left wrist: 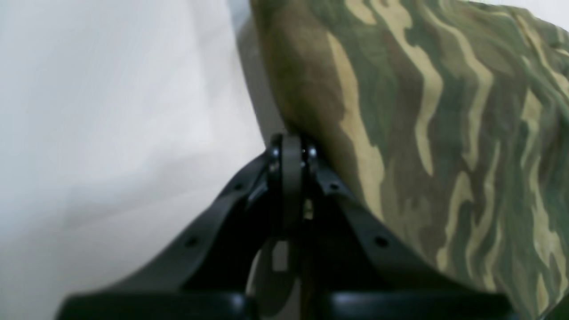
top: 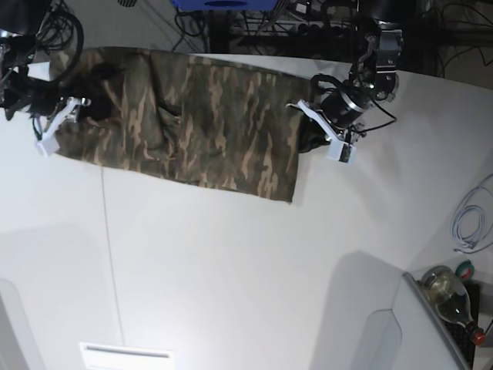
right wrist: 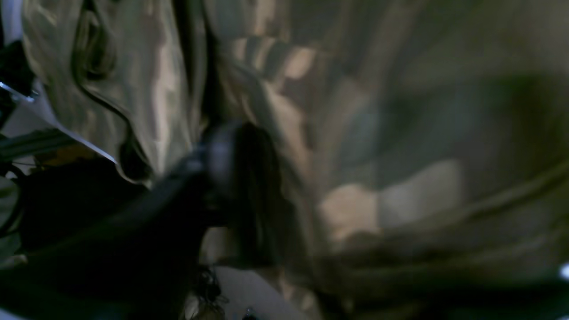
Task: Layout the t-shirt on the table in an organized manner, then fold the t-shirt properly
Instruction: 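Grasp the folded strip ends with both grippers and push them together, then fold the shirt over onto itself with the right gripper, then release the shirt and move both grippers to its sides, then tuck and smooth the folded shirt edges with the left gripper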
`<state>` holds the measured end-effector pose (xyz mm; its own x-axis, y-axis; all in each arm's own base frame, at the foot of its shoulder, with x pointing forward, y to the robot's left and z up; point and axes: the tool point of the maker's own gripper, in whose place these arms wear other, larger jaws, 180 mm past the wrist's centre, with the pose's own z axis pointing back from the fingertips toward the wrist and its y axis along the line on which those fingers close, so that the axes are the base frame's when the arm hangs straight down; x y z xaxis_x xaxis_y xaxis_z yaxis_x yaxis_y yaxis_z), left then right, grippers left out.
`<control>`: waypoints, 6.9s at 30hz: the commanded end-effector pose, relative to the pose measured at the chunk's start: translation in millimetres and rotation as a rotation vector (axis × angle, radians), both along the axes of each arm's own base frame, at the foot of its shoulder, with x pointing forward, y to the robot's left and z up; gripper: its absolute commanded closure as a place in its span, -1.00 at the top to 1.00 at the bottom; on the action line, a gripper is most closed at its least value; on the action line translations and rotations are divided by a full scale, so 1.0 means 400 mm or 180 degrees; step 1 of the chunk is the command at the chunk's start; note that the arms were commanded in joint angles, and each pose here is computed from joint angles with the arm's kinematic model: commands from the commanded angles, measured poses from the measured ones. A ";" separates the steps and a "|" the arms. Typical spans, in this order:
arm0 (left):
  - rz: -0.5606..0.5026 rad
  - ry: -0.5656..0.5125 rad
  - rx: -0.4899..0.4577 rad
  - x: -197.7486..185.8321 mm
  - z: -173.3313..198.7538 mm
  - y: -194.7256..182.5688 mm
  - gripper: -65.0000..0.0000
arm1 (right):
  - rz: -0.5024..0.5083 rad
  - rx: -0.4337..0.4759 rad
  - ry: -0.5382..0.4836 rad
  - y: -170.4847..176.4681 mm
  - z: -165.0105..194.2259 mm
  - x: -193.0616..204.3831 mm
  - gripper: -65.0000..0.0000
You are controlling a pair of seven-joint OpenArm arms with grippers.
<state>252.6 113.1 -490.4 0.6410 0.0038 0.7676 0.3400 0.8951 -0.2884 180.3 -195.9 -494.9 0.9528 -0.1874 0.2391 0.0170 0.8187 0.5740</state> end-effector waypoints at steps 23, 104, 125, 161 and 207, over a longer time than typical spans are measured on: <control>-0.0385 0.0000 -0.0187 -0.023 0.007 -0.144 -1.00 | -0.0319 0.0109 -0.0045 0.208 0.246 0.192 -0.98; 0.1452 0.0000 0.1461 -0.197 0.241 0.672 -1.00 | 0.0046 -0.0773 -0.1003 0.505 0.215 0.288 -0.88; 0.1117 0.0136 0.1280 -0.193 0.178 0.562 -1.00 | 0.0519 -0.0888 -0.1006 0.679 0.166 0.370 -1.00; 0.0739 0.0064 0.1208 -0.172 0.183 0.455 -1.00 | 0.0753 -0.0873 -0.0407 0.629 0.056 -0.020 -1.00; -0.0485 0.0699 -0.0621 -0.045 -0.030 -0.192 -0.97 | -0.0661 -0.1480 -0.0869 0.150 0.239 0.107 -1.00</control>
